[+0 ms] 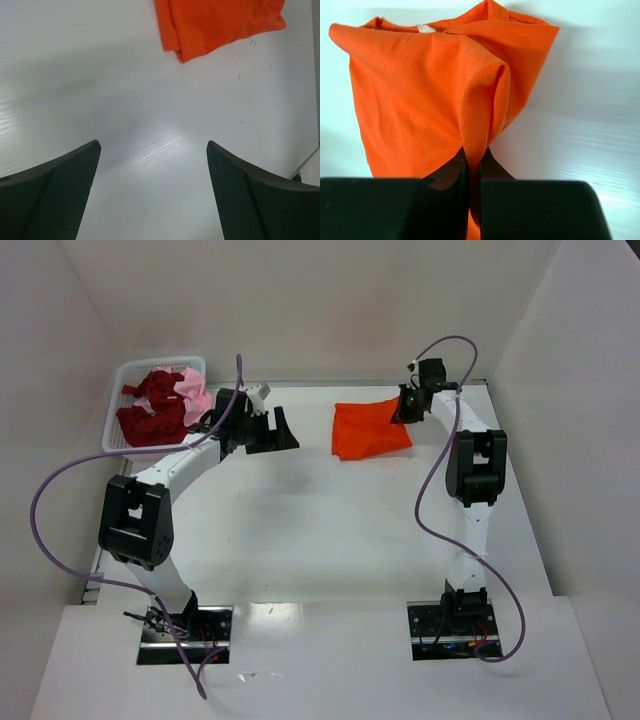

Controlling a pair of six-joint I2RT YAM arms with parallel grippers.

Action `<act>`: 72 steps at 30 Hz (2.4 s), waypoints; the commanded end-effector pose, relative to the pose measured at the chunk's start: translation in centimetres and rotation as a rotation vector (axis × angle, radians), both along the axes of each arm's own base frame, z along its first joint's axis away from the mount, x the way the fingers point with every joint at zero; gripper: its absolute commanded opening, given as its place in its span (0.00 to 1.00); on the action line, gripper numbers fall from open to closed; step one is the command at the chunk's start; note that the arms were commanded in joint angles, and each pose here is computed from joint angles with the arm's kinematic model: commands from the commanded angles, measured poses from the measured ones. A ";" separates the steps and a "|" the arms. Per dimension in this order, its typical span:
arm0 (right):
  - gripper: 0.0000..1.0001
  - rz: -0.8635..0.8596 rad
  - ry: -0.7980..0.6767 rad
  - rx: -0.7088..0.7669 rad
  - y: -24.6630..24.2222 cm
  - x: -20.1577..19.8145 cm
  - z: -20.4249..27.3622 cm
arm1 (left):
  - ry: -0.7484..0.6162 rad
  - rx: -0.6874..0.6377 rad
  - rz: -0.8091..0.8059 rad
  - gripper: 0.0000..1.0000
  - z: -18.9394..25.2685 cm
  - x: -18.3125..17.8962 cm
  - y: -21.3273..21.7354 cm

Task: Fold and stack the t-shirts
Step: Put the neatly folded tshirt into the corner of the board with the right arm

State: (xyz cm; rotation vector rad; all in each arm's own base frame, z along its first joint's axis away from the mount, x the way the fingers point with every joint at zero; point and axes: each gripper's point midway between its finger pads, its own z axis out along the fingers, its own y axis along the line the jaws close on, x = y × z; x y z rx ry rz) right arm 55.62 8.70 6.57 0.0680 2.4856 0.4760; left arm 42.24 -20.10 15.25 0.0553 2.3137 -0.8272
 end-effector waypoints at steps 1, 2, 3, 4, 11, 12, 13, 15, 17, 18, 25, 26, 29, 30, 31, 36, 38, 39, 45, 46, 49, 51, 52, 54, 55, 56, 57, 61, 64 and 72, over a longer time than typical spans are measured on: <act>0.00 -0.038 -0.094 -0.124 -4.0 0.6 5.6 | -0.052 0.003 -0.038 0.94 2.0 -0.5 0.3; 0.00 -0.061 -0.107 -0.157 -5.2 0.7 6.2 | -0.052 0.003 -0.038 0.94 2.0 -0.5 0.3; 0.00 -0.076 -0.108 -0.177 -6.1 0.8 6.2 | -0.044 0.005 -0.038 0.94 1.8 -0.7 0.4; 0.00 -0.110 -0.125 -0.196 -7.5 1.0 7.0 | -0.059 0.008 -0.043 0.94 2.3 -0.7 0.4; 0.00 -0.228 -0.145 -0.337 -14.0 1.9 9.1 | -0.022 0.004 -0.057 0.94 2.1 -1.5 0.3; 0.00 -0.230 -0.142 -0.357 -14.4 2.3 8.6 | -0.014 0.006 -0.058 0.94 1.9 -1.6 0.3; 0.01 -0.247 -0.153 -0.395 -15.1 2.6 9.0 | 0.000 0.009 -0.058 0.94 1.7 -1.9 0.4; 0.01 -0.256 -0.135 -0.418 -16.1 2.8 8.0 | 0.003 0.010 -0.058 0.94 1.9 -2.1 0.5; 0.03 -0.262 -0.128 -0.444 -16.6 3.1 7.6 | 0.018 0.013 -0.058 0.94 1.7 -2.4 0.5; 0.03 -0.265 -0.108 -0.453 -16.8 2.9 7.0 | 0.033 0.016 -0.058 0.94 1.5 -2.7 0.6; 0.03 -0.338 -0.052 -0.544 -20.1 2.2 4.5 | 0.062 0.037 -0.043 0.94 1.0 -3.3 1.1; 0.03 -0.356 -0.047 -0.552 -21.0 2.0 4.5 | 0.062 0.037 -0.043 0.94 1.0 -3.3 1.1; 0.04 -0.414 -0.046 -0.588 -23.3 1.7 4.6 | 0.071 0.039 -0.043 0.94 0.6 -3.5 1.1; 0.04 -0.423 -0.043 -0.588 -23.8 1.6 4.6 | 0.071 0.039 -0.043 0.94 0.6 -3.5 1.1; 0.04 -0.434 -0.055 -0.582 -23.8 1.8 5.1 | 0.071 0.039 -0.043 0.94 0.6 -3.5 1.1; 0.06 -0.482 -0.040 -0.614 -26.0 1.8 4.4 | 0.092 0.036 -0.051 0.94 0.0 -2.8 0.8; 0.13 -0.482 -0.045 -0.626 -26.2 2.1 4.5 | 0.103 0.032 -0.058 0.94 -0.1 -2.7 0.6; 0.22 -0.478 -0.054 -0.632 -26.4 2.6 4.4 | 0.114 0.034 -0.058 0.94 -0.6 -2.7 0.6; 0.63 -0.526 -0.082 -0.610 -26.5 3.3 5.0 | 0.133 0.020 -0.053 0.94 -0.6 -2.5 0.4; 0.68 -0.523 -0.101 -0.599 -26.3 3.4 5.9 | 0.133 0.020 -0.053 0.94 -0.6 -2.5 0.4; 0.89 -0.524 -0.201 -0.500 -24.8 4.0 10.2 | 0.129 0.013 -0.048 0.94 -0.4 -2.3 0.3; 0.99 -0.494 -0.227 -0.470 -22.7 3.3 12.5 | 0.121 0.005 -0.055 0.94 -0.3 -2.2 0.1; 1.00 -0.492 -0.230 -0.468 -21.8 2.9 12.9 | 0.120 -0.009 -0.055 0.94 -0.1 -2.2 -0.1; 1.00 -0.477 -0.256 -0.490 -19.3 1.8 14.2 | 0.112 -0.017 -0.062 0.94 0.4 -2.0 -0.2; 1.00 -0.491 -0.257 -0.499 -18.9 1.2 14.4 | 0.093 -0.021 -0.062 0.94 1.1 -1.9 -0.3; 1.00 -0.496 -0.246 -0.483 -18.2 0.7 14.1 | 0.093 -0.021 -0.062 0.94 1.1 -1.9 -0.3; 1.00 -0.507 -0.214 -0.470 -18.0 -0.6 13.1 | 0.065 -0.021 -0.068 0.94 2.0 -1.7 -0.3; 1.00 -0.556 -0.116 -0.360 -16.4 -3.7 8.6 | 0.053 -0.011 -0.067 0.94 2.7 -2.1 0.0; 1.00 -0.620 -0.052 -0.330 -16.2 -5.8 5.4 | 0.053 -0.011 -0.067 0.94 3.3 -2.6 0.1; 0.91 -0.704 0.023 -0.264 -16.8 -7.3 0.8 | 0.052 -0.018 -0.058 0.94 4.0 -3.3 -0.1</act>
